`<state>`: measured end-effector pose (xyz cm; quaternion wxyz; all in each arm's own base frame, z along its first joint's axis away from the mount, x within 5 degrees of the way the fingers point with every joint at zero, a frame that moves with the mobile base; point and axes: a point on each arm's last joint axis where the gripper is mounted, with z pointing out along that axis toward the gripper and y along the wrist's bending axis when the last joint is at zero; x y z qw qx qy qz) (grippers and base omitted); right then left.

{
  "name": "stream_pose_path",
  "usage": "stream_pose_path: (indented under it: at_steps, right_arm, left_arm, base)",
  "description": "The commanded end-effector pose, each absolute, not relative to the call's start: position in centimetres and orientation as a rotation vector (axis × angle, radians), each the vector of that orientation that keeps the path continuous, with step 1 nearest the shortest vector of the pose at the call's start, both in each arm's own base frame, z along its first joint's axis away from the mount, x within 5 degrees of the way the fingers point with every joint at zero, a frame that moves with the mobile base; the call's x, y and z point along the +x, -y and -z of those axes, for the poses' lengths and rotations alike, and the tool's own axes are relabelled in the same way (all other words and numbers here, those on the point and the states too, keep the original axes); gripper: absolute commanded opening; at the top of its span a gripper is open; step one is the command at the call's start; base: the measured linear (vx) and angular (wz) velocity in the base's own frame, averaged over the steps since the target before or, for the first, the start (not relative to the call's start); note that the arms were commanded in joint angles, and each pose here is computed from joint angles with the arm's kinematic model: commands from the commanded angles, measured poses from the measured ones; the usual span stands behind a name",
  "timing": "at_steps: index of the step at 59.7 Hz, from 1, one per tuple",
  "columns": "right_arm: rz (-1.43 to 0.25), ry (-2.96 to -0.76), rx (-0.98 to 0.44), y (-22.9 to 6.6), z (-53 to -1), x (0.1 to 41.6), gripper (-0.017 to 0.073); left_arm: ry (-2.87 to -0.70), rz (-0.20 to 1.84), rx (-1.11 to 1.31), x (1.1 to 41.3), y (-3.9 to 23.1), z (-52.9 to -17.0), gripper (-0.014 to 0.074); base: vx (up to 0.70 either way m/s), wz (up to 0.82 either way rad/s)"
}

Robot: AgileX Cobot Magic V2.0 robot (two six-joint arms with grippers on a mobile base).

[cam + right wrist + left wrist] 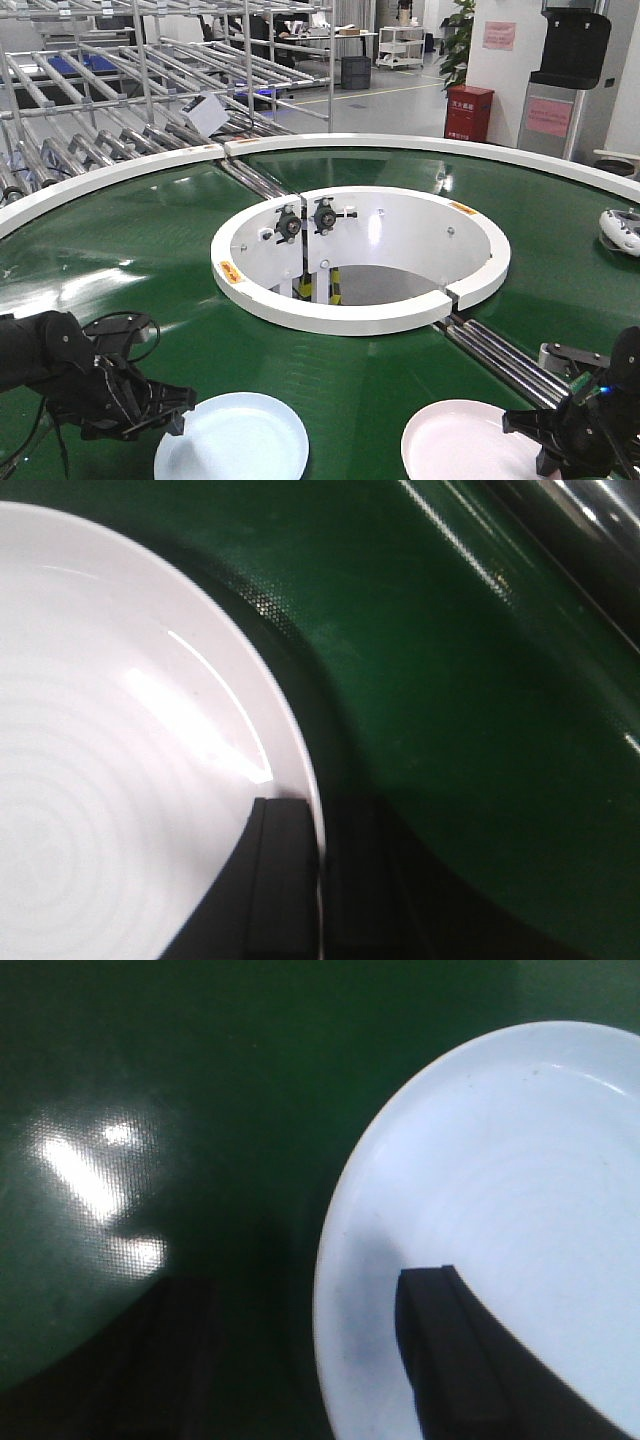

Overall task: Grab plate from conveyor and place on tray
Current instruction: 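Lower left gripper to light-blue plate rim, right gripper to pink plate rim, then close both grippers on the plate rims and lift plates off conveyor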

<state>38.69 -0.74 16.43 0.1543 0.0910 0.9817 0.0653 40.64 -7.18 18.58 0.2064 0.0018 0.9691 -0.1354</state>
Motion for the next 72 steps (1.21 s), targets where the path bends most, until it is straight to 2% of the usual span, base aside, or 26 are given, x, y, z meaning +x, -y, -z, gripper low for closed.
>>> stream_pose_path:
  at_steps: [1,10,19,25,33,41,49,59,72]
  right_arm:
    - [-0.182,-2.735,0.225,0.7,-18.7,39.1,-0.0013]
    - [-0.182,-2.735,0.225,0.7,-18.7,39.1,-0.0013]
    - [-0.182,-2.735,0.225,0.7,-18.7,39.1,-0.0013]
    - [-0.182,-2.735,0.225,0.7,-18.7,39.1,-0.0013]
    - [-0.182,-2.735,0.225,0.7,-18.7,39.1,-0.0013]
    - [-0.182,-2.735,0.225,0.7,-18.7,39.1,-0.0013]
    - [-0.182,-2.741,0.222,0.7,-18.7,39.0,-0.0013]
    - [-0.182,-2.738,0.209,0.7,-19.3,38.8,-0.0013]
    - [-0.178,-2.629,0.174,0.7,-23.5,37.8,-0.0013]
  left_arm:
    - [-2.589,0.392,0.006,41.4,7.7,-21.0,0.0504]
    - [-2.616,0.392,0.005,41.8,7.9,-19.8,0.0487]
    - [-2.632,0.390,0.002,41.9,7.9,-19.1,0.0397]
    - [-2.632,0.388,0.004,41.9,7.9,-19.1,0.0248]
    - [-2.632,0.388,0.013,41.9,7.9,-19.1,-0.0008]
    - [-2.630,0.390,0.012,41.9,7.9,-19.2,-0.0007]
    - [-2.576,0.390,0.015,41.6,7.8,-21.1,-0.0007]
    - [-2.432,0.387,0.017,40.9,7.6,-25.5,-0.0007]
    - [-2.261,0.395,0.031,38.5,7.2,-31.9,-0.0006]
  base:
    - [0.00,0.00]
    - [0.00,0.00]
    - [0.00,0.00]
    - [0.00,0.00]
    - [0.00,0.00]
    - [0.00,0.00]
    - [0.00,0.00]
    - [0.00,0.00]
    - [0.00,0.00]
